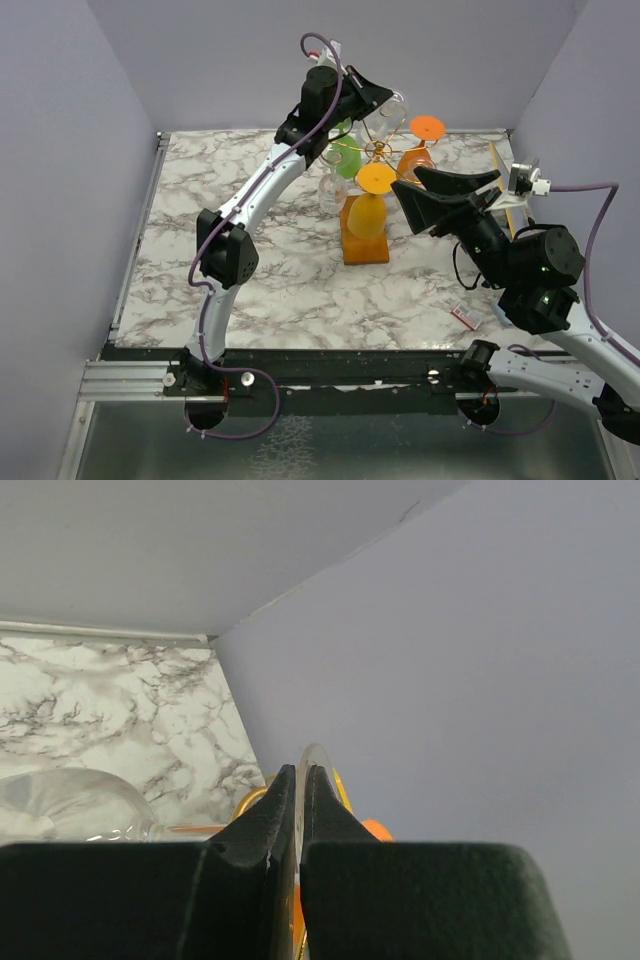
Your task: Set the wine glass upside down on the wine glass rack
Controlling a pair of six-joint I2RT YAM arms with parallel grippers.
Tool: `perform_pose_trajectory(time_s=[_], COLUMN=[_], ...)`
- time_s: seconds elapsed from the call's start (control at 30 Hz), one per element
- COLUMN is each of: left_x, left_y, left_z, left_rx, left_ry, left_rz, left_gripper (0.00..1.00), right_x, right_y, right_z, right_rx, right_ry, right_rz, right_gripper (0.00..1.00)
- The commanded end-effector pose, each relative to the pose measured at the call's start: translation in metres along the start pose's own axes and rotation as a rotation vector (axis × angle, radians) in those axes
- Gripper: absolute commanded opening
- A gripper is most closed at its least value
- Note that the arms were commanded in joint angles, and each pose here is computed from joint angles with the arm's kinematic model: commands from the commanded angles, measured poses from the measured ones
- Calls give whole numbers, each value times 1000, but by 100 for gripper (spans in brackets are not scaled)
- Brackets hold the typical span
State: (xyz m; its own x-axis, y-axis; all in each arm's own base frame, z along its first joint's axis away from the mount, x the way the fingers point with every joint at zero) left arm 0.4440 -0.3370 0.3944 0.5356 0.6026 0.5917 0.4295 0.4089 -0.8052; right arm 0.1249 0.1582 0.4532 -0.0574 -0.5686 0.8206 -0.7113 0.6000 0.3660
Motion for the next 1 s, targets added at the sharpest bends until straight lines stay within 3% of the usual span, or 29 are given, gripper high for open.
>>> perform_pose_trajectory(time_s=[0.0,0.27,0.73,0.97], left_x=[24,25,37,44], left_y=[-30,-27,-35,-43], left_z=[22,25,38,44], left_rx=[-12,67,127,120], left_ry=[-67,-49,-116,-149], left_rz=[-31,-36,-85,-114], left_gripper=[0,0,36,45], right_x=[-2,-3,-4,-3], right_y=[0,0,0,0], right_z=[-1,-2,-4,-4], right_rx=[-9,-11,-10,-16], right_ry=[-5,-9,-7,-14], right_rz=[-14,-14,-15,-13], right_gripper=[70,70,70,69])
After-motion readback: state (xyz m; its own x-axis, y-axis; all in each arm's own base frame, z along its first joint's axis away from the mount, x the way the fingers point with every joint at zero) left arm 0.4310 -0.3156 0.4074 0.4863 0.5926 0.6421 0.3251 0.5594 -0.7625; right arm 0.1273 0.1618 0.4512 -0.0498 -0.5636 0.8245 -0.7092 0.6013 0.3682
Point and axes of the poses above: each gripper's point midway between its finger pads, its own z axis back along the fingers, its own y axis along the line the jaws close on, x = y × z, the point moved 10 cm from there along z, back along the fingers, and after that the axes turned 2 degrees about -z, right-handed, at the moved point
